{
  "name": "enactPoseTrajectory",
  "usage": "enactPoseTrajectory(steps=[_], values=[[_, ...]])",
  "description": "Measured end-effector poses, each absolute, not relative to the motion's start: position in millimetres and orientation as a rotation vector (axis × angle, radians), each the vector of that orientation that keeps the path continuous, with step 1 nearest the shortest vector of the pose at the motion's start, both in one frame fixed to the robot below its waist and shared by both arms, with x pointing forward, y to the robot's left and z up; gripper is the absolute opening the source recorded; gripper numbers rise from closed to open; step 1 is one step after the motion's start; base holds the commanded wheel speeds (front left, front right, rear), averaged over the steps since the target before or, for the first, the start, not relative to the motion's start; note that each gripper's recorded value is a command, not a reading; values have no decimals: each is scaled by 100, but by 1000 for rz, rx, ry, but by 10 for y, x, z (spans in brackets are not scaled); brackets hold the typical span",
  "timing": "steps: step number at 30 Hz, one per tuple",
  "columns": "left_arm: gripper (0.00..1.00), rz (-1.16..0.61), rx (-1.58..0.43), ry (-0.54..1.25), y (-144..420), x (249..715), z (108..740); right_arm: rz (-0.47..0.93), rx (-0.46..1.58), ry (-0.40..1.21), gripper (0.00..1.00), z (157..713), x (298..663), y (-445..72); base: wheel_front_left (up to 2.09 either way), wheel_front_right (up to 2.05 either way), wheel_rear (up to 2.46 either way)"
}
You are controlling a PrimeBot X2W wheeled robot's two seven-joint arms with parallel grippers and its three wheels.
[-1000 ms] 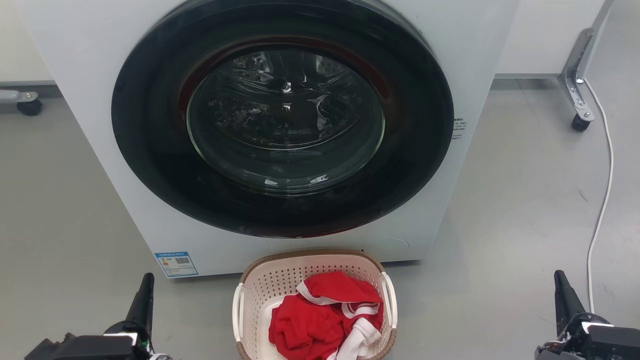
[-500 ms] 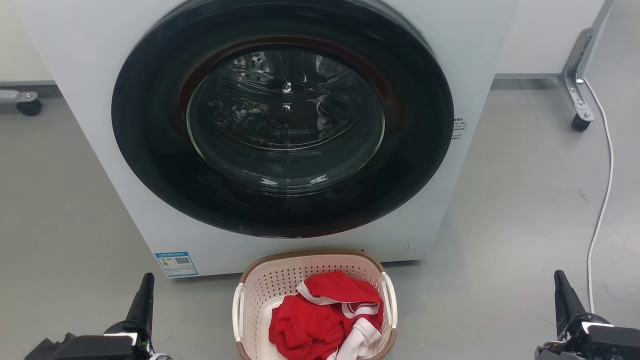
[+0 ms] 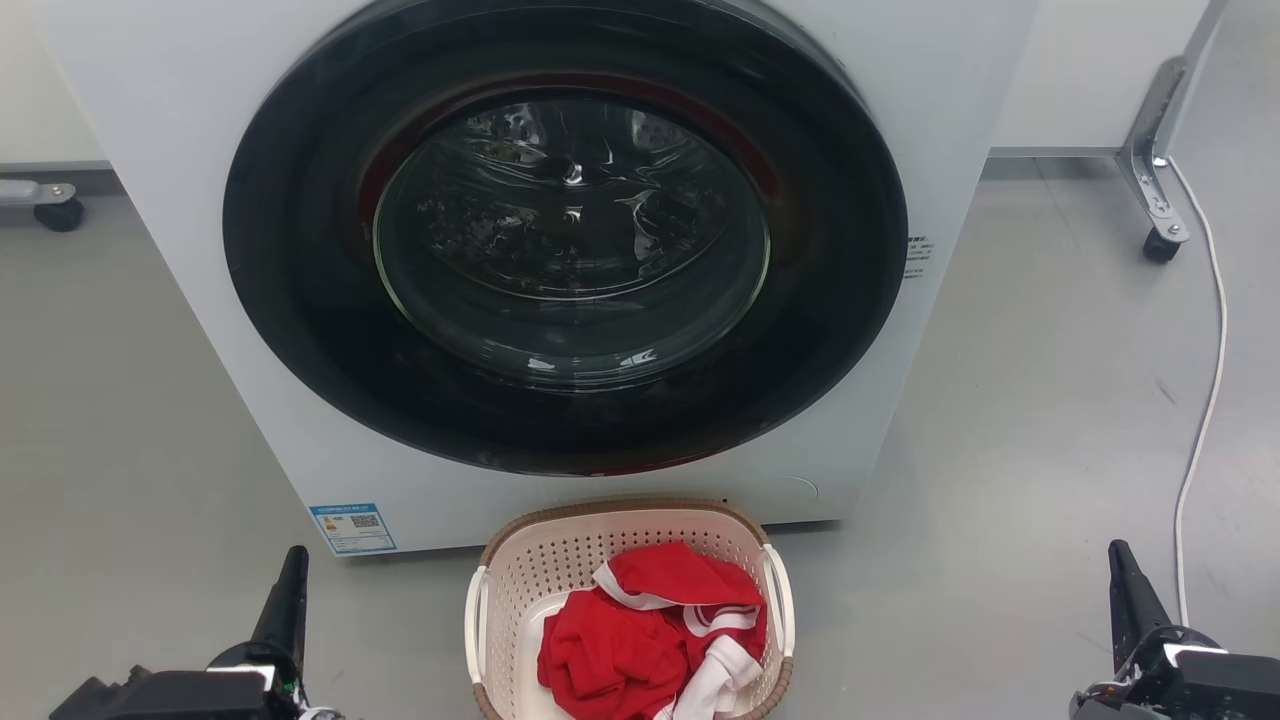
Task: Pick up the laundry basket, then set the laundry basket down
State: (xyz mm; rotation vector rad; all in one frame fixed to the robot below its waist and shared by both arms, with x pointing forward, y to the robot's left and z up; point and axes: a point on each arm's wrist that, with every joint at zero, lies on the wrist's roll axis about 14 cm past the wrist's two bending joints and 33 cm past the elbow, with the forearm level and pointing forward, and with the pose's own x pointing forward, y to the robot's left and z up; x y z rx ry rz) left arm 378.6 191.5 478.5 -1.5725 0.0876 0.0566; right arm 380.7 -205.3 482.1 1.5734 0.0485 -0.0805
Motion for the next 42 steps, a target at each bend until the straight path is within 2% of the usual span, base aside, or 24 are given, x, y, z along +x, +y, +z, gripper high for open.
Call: enactPoseTrajectory(steps=[42], values=[[0, 56, -1572, 87, 1914, 3786, 4785, -80, 1575, 48, 0, 4823, 3808, -2053, 0, 0, 0]])
